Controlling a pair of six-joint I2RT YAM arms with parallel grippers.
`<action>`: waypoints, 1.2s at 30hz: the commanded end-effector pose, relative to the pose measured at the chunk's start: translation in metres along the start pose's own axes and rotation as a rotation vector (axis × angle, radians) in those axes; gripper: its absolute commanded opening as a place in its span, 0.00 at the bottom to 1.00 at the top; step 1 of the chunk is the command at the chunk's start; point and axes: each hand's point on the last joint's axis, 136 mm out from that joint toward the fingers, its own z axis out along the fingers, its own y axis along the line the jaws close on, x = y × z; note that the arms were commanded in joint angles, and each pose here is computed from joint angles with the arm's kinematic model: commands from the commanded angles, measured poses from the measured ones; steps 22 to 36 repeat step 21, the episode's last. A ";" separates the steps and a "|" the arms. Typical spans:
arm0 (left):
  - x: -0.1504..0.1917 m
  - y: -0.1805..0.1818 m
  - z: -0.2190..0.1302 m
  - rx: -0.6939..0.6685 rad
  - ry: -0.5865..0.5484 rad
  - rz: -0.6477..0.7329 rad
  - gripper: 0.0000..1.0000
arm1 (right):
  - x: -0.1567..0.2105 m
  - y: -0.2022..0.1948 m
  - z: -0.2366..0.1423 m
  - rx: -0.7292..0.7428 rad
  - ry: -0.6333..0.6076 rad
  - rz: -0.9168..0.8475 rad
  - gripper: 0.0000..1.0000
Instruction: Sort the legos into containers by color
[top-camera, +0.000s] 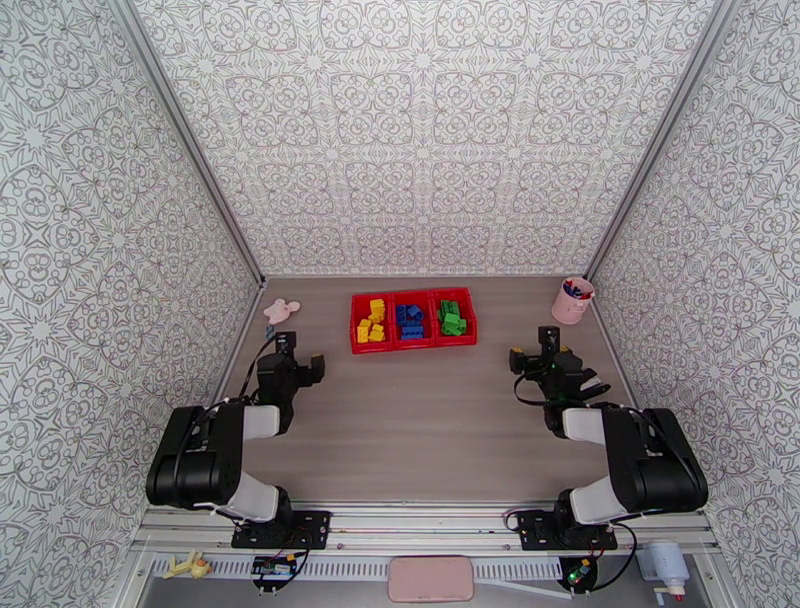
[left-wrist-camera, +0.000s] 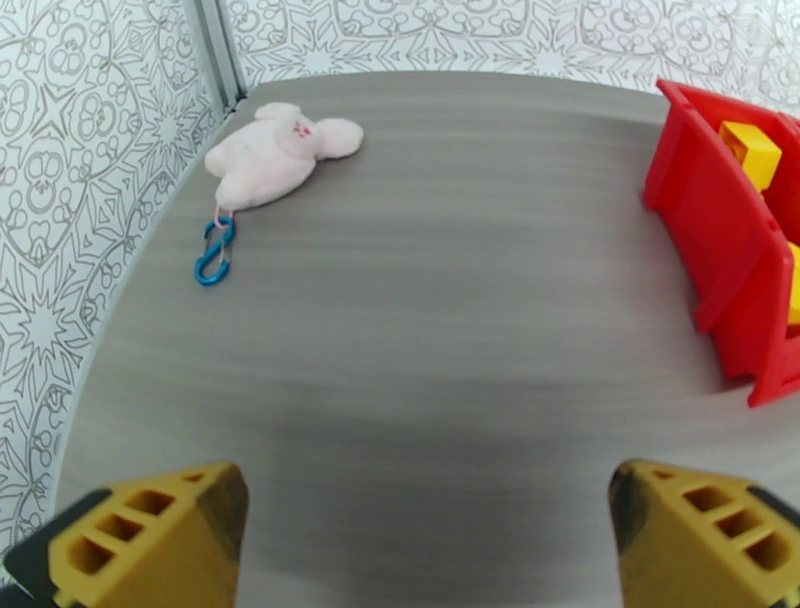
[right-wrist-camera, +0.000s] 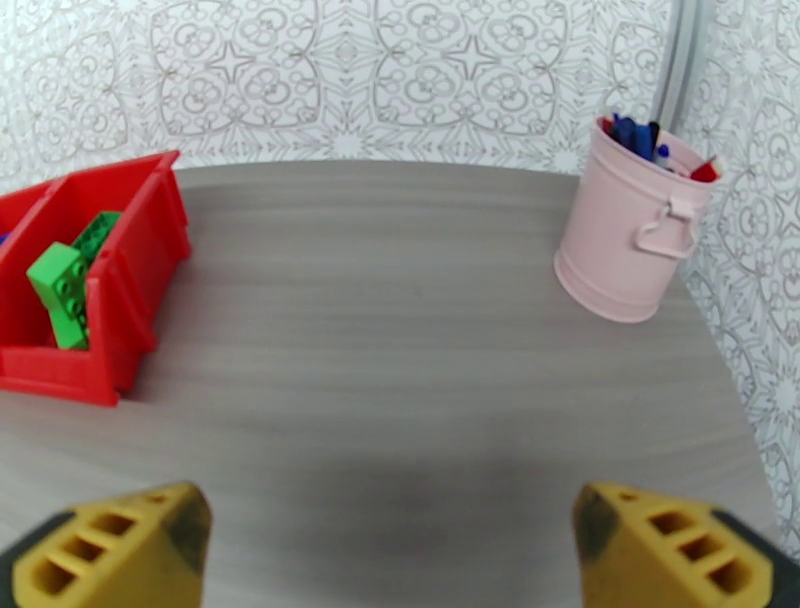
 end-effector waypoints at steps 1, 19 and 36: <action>-0.022 0.000 -0.001 -0.015 -0.093 -0.011 1.00 | -0.006 -0.002 0.002 0.008 -0.019 0.010 1.00; -0.022 -0.001 -0.001 -0.001 -0.091 -0.010 1.00 | -0.006 -0.003 0.002 0.011 -0.017 0.010 1.00; -0.022 -0.002 -0.001 -0.006 -0.093 -0.005 1.00 | -0.006 -0.003 0.001 0.011 -0.019 0.010 1.00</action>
